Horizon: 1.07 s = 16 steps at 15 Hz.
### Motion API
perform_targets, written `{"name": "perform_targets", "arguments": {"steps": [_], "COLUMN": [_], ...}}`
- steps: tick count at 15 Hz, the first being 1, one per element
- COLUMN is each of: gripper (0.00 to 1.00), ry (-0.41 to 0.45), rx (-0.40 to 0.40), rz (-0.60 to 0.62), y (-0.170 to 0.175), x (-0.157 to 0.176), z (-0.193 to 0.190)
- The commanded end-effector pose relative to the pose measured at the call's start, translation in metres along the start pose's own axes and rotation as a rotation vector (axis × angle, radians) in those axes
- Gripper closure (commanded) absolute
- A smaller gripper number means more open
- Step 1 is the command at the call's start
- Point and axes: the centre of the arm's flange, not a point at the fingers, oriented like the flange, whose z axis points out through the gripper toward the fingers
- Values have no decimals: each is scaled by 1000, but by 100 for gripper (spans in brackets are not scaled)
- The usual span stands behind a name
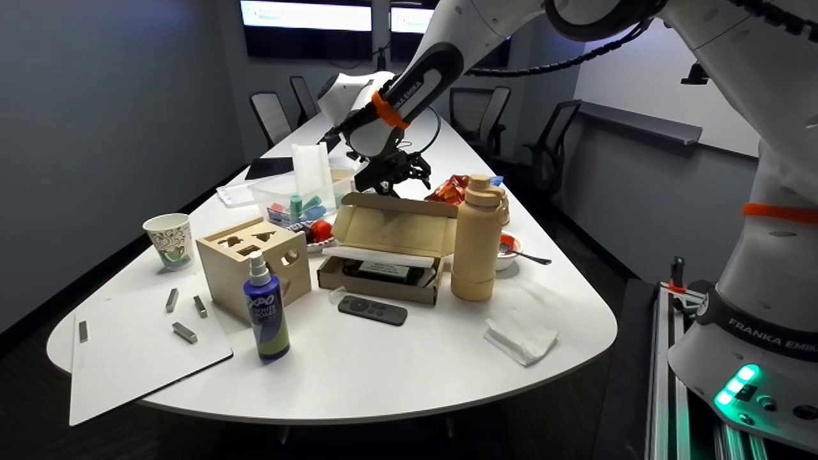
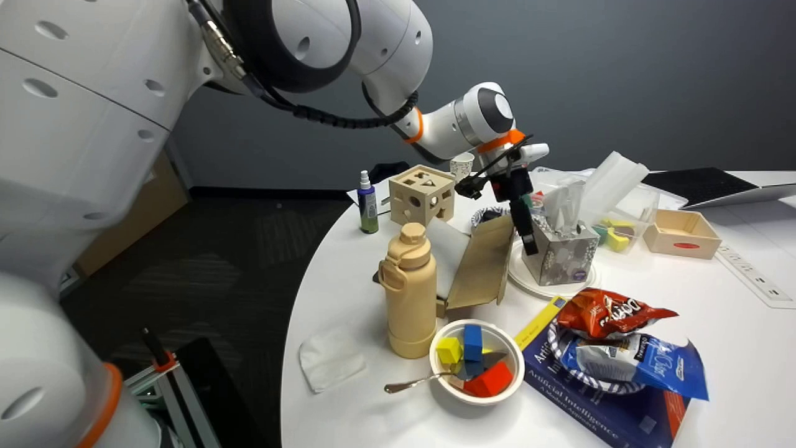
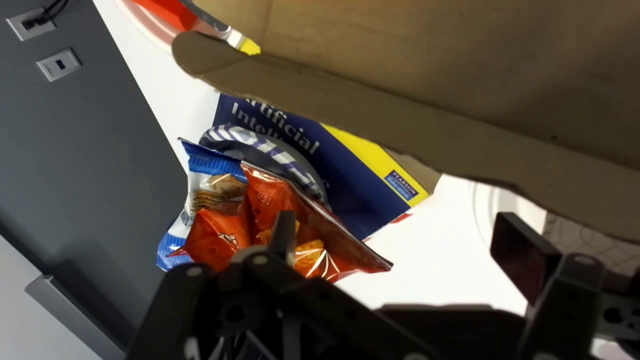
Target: Put the white item in the box and close the box
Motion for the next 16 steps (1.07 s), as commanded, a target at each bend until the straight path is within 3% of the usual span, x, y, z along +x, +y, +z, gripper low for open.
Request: {"name": "perform_targets", "arguments": {"steps": [1,6,16], "gripper": [0,0,0], "ry": [-81,-213,-500], "rx": [-10,9,81], "rz": [10,-42,-275], "y": [-11,-5,3], "x": [12,22,25], "z": [7,6,-4]}}
